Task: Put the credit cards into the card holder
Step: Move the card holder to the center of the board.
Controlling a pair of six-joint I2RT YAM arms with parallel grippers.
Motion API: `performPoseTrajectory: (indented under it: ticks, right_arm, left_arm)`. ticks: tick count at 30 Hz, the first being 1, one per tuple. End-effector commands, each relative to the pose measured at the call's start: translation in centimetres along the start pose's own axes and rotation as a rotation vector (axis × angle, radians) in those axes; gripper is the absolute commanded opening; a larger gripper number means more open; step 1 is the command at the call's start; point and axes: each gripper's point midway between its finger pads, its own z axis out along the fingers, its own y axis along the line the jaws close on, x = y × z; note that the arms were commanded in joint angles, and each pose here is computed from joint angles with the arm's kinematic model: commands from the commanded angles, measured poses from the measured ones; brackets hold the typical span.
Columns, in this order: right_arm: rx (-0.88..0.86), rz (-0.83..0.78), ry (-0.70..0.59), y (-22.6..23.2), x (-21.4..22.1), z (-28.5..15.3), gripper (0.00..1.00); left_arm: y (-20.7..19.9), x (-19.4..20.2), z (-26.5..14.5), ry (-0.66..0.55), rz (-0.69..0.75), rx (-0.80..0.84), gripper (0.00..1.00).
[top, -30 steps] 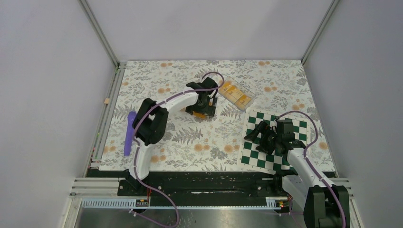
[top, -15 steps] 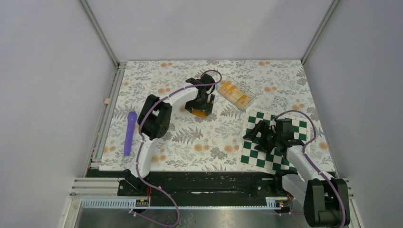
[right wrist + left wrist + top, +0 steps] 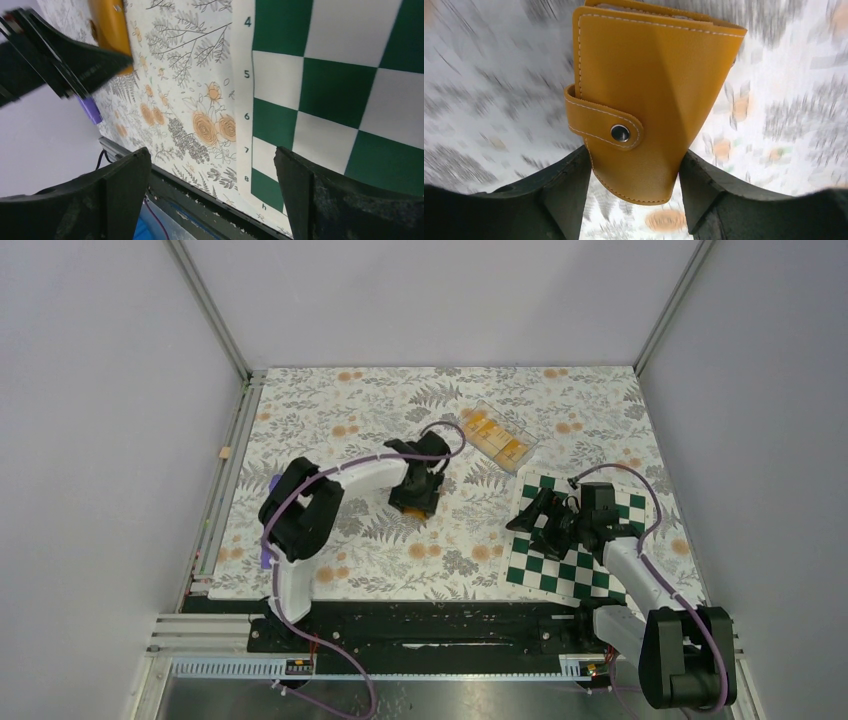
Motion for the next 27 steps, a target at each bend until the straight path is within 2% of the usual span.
performPoseTrajectory:
  ticks: [1,2,5,7,13,19,27]
  right_arm:
    - [-0.060,-0.052,0.063,1.9,0.5,-0.7,0.99]
    - [-0.059,-0.061,0.074,1.9,0.7,-0.7,0.99]
    - [-0.052,-0.085,0.122,2.1,1.7,-0.4,1.00]
    - [-0.046,-0.101,0.151,2.2,2.4,0.0,0.99]
    - [-0.056,-0.167,0.248,3.7,4.8,1.4,1.00]
    - [-0.102,-0.133,0.276,5.8,5.3,3.3,0.96]
    - [-0.129,-0.070,0.297,8.5,5.2,6.5,0.80]
  left_arm:
    - [-1.6,5.7,-1.7,0.044,-0.031,0.003,0.62]
    - [-2.5,6.7,-2.2,0.051,-0.032,0.026,0.67]
    - [-3.6,8.9,-3.5,0.056,-0.075,0.057,0.91]
    - [-4.0,9.4,-4.3,0.041,-0.117,0.100,0.98]
    - [-4.1,8.2,-6.3,-0.003,-0.147,0.199,0.99]
    - [-2.5,7.1,-5.2,0.038,-0.179,0.302,0.98]
    - [-2.2,6.5,-3.5,0.074,-0.197,0.445,0.91]
